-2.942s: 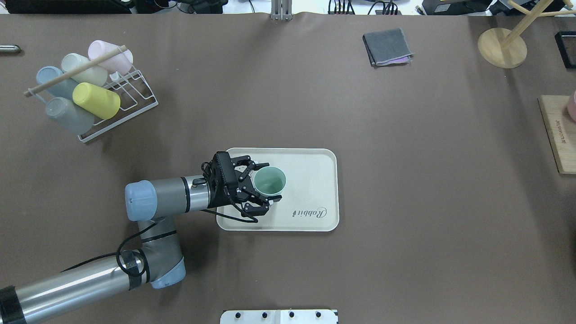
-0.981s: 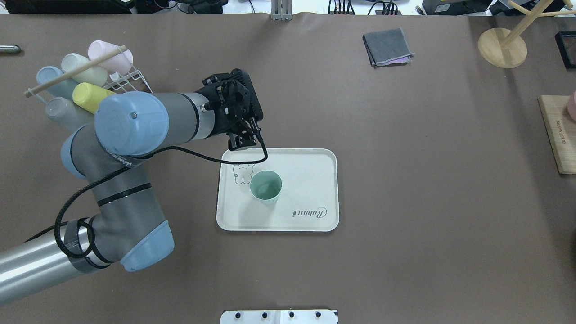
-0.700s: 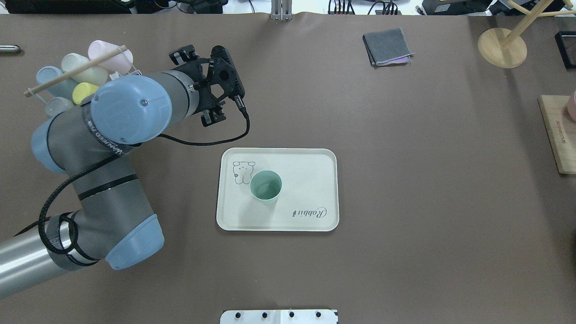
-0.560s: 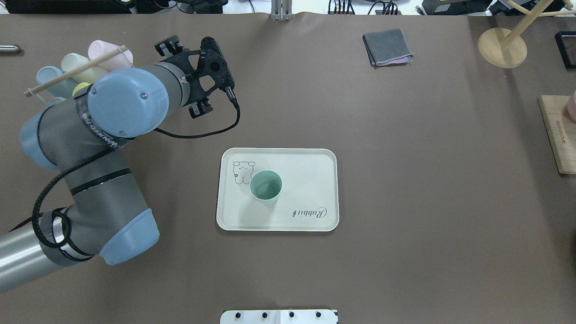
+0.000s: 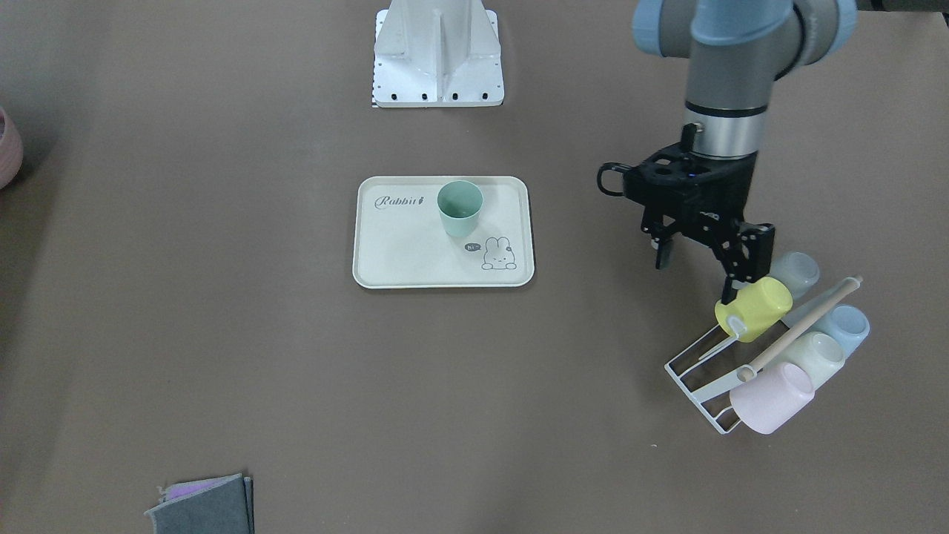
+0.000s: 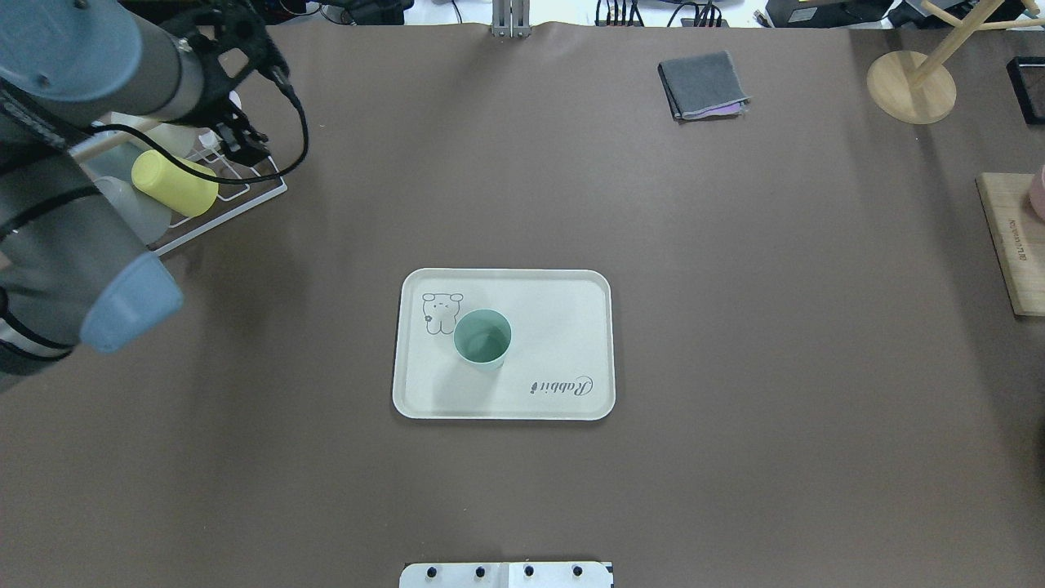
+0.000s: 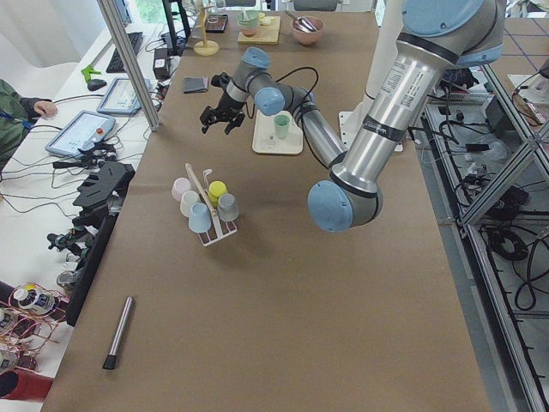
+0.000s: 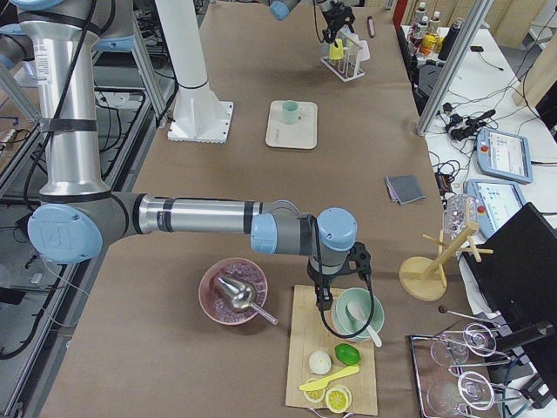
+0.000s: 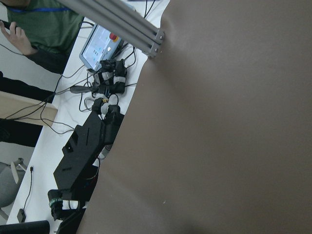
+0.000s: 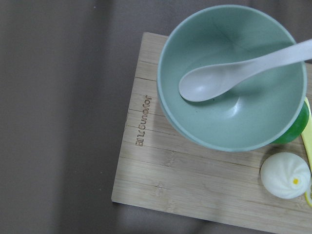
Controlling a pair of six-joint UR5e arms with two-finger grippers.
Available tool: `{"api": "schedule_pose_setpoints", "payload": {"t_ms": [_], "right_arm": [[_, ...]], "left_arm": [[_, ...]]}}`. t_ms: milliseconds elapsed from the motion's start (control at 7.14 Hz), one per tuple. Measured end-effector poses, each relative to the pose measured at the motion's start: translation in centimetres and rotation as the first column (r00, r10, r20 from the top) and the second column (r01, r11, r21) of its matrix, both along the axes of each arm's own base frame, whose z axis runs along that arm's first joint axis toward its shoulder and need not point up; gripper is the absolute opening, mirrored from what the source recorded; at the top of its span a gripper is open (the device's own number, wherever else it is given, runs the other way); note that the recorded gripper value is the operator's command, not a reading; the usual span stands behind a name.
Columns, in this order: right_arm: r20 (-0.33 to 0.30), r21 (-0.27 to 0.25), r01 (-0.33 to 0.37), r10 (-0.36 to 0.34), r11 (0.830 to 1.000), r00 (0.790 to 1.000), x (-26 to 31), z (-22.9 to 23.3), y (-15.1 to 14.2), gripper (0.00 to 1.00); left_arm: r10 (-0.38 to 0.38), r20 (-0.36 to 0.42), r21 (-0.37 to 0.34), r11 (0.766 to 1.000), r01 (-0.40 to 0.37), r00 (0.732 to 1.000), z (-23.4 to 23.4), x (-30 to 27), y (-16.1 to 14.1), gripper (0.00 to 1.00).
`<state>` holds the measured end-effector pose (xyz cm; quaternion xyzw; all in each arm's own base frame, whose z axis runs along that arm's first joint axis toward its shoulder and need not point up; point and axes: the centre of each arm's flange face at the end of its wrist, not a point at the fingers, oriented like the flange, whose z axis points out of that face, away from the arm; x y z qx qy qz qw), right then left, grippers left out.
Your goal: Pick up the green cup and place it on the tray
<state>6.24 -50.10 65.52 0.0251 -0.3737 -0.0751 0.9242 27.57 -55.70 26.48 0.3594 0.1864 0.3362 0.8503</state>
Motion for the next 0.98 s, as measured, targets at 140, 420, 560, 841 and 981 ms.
{"api": "schedule_pose_setpoints", "payload": {"t_ms": [140,420,560,841,981], "right_arm": [[0.002,0.001,0.001,-0.001,1.000,1.000,0.0,0.0,0.0,1.00],[0.000,0.005,0.003,-0.003,1.000,1.000,-0.1,-0.1,-0.1,1.00],[-0.002,0.006,0.005,-0.005,1.000,1.000,0.0,0.0,0.0,1.00],[-0.002,0.003,0.008,-0.008,1.000,1.000,0.0,0.3,0.3,1.00],[0.002,0.001,0.008,-0.008,1.000,1.000,-0.1,0.4,0.4,1.00]], "left_arm": [[-0.017,-0.029,-0.090,0.996,0.014,0.999,3.3,-4.8,-1.3,0.99],[-0.051,-0.139,-0.307,0.952,0.006,0.989,10.7,-14.2,-2.1,0.99],[-0.080,-0.202,-0.408,0.913,-0.010,0.976,14.8,-18.8,-2.0,0.99],[-0.106,-0.265,-0.512,0.858,-0.047,0.958,23.3,-26.6,-0.8,0.99],[-0.126,-0.264,-0.550,0.834,-0.042,0.956,27.4,-29.3,1.0,0.99]]}}
